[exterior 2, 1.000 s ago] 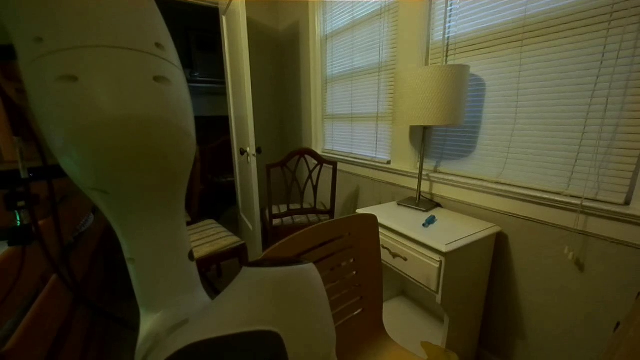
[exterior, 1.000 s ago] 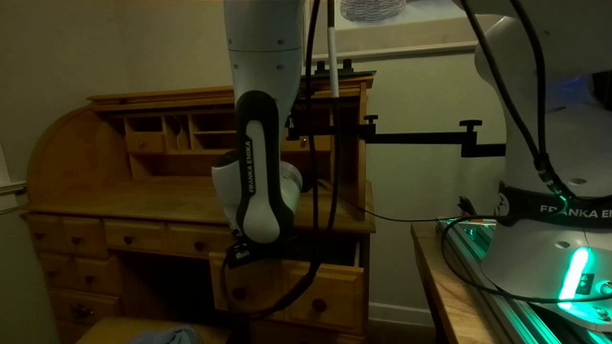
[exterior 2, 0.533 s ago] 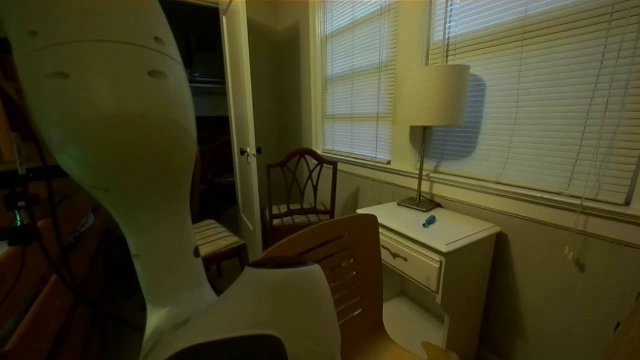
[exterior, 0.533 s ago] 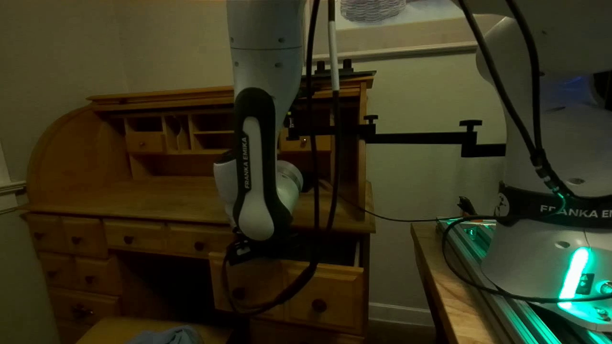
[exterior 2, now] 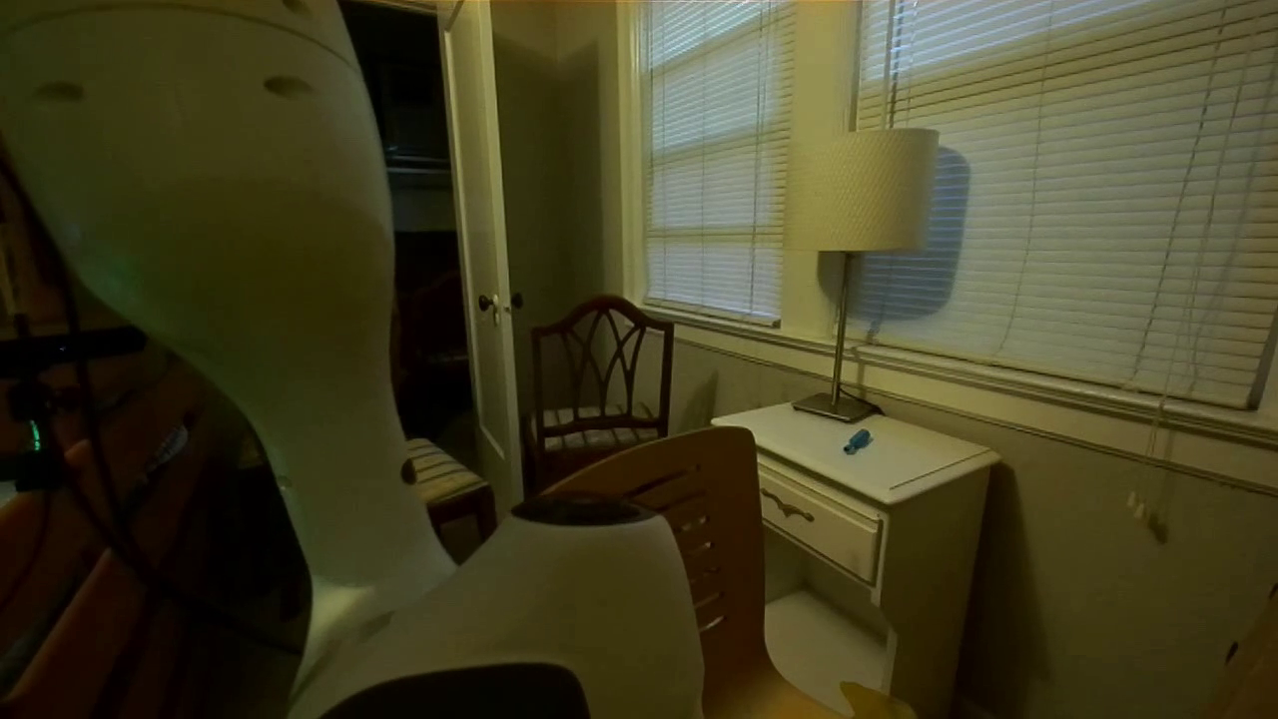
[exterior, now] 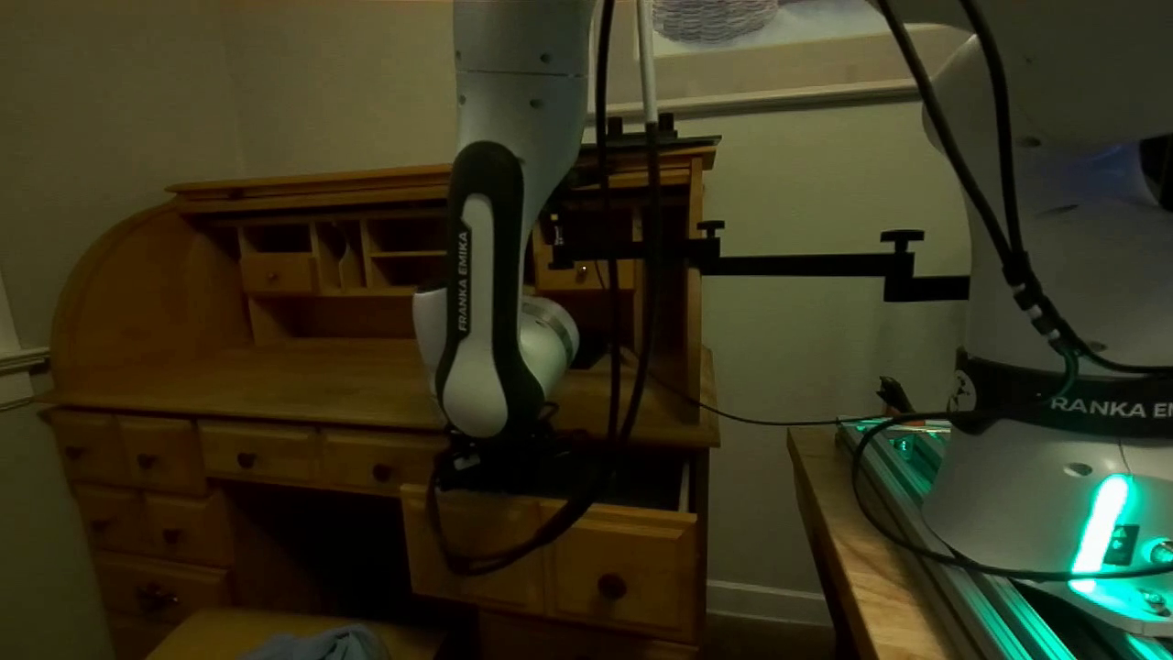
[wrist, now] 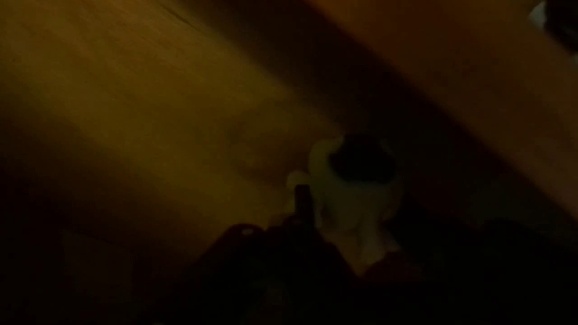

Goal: Open the rightmost drawer, and then move the white toy to the counter

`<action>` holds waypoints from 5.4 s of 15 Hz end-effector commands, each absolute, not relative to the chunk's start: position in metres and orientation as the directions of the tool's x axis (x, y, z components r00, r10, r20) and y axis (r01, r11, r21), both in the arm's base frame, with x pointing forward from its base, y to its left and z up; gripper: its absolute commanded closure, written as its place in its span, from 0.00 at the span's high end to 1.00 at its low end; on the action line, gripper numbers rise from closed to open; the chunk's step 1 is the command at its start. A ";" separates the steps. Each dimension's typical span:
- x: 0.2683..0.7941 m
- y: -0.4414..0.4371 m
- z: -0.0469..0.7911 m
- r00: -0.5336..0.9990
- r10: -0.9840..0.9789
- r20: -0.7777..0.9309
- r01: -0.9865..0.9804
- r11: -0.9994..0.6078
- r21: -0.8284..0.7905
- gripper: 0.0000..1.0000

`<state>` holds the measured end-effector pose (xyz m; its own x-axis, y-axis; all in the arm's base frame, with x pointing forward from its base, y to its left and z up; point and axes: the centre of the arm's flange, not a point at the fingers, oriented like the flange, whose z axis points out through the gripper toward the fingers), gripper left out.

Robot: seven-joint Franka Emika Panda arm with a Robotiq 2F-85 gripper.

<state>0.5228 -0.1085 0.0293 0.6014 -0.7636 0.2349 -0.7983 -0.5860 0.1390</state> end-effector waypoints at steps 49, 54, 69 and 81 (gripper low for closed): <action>0.470 -0.099 0.181 0.962 -0.268 0.055 -0.272 -0.922 0.276 0.20; 0.468 -0.105 0.189 0.969 -0.239 0.063 -0.246 -0.912 0.330 0.20; 0.466 -0.089 0.212 0.986 -0.131 0.099 -0.159 -0.919 0.362 0.20; 0.458 -0.105 0.204 0.977 -0.195 0.086 -0.208 -0.784 0.585 0.20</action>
